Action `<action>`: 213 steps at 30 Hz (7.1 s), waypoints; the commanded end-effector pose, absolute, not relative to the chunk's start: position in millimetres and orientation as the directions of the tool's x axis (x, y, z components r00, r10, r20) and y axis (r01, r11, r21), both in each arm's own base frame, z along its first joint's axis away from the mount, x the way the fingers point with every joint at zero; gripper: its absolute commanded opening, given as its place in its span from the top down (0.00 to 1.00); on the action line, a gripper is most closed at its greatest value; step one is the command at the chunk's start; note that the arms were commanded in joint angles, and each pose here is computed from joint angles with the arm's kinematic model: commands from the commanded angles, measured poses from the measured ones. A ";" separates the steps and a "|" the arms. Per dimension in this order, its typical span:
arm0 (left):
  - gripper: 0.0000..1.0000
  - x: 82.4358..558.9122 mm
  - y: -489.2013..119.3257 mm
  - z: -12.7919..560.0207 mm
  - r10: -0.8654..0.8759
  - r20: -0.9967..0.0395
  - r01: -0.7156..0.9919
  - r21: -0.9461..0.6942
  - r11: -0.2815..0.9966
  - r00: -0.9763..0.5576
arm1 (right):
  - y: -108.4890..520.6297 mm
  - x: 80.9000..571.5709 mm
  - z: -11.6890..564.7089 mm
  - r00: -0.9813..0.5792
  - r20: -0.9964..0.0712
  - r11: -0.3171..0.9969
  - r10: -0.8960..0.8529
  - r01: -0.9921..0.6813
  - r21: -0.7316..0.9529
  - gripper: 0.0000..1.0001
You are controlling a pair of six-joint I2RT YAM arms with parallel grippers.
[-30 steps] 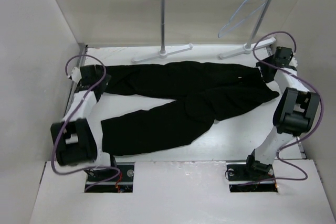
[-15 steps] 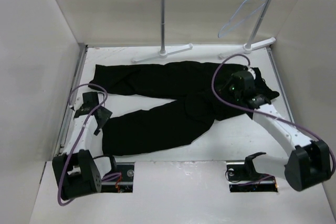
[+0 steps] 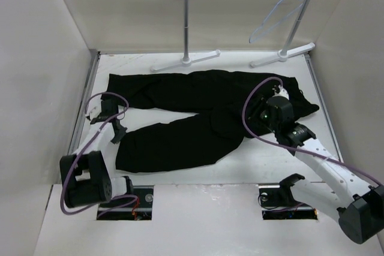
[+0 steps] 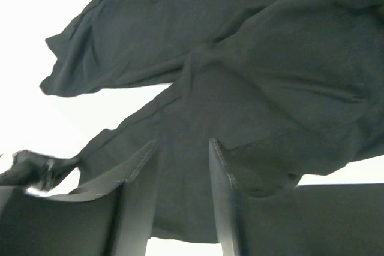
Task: Place the trousers on the hanger
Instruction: Flatten out the trousers at the center of the board.
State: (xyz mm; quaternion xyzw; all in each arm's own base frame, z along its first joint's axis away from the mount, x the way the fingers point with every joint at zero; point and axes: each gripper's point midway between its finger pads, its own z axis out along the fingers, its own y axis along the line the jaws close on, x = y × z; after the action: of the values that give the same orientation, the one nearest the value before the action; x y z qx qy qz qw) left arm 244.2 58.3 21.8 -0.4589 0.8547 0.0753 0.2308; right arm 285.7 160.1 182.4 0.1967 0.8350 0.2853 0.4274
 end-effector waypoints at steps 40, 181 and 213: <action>0.95 255.9 59.4 301.8 -0.609 -0.784 -0.641 -0.406 0.651 -0.120 | -72.2 363.2 166.7 -0.204 -0.632 0.571 0.747 0.684 0.454 0.56; 0.34 292.4 74.9 81.4 -0.782 -0.531 -0.825 -0.243 0.510 -0.327 | -108.7 321.1 125.1 -0.144 -0.593 0.431 0.792 0.820 0.376 0.97; 0.84 340.7 74.9 37.4 -0.766 -0.479 -0.821 -0.149 0.552 -0.428 | -83.4 359.6 176.2 -0.138 -0.611 0.520 0.780 0.687 0.508 0.94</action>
State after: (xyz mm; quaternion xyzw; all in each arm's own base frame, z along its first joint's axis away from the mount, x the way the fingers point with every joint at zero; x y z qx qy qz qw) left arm 344.2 76.3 27.4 -0.4628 0.8495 0.0666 0.2444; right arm 337.9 -79.8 138.8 0.4966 0.7744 0.0300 0.3908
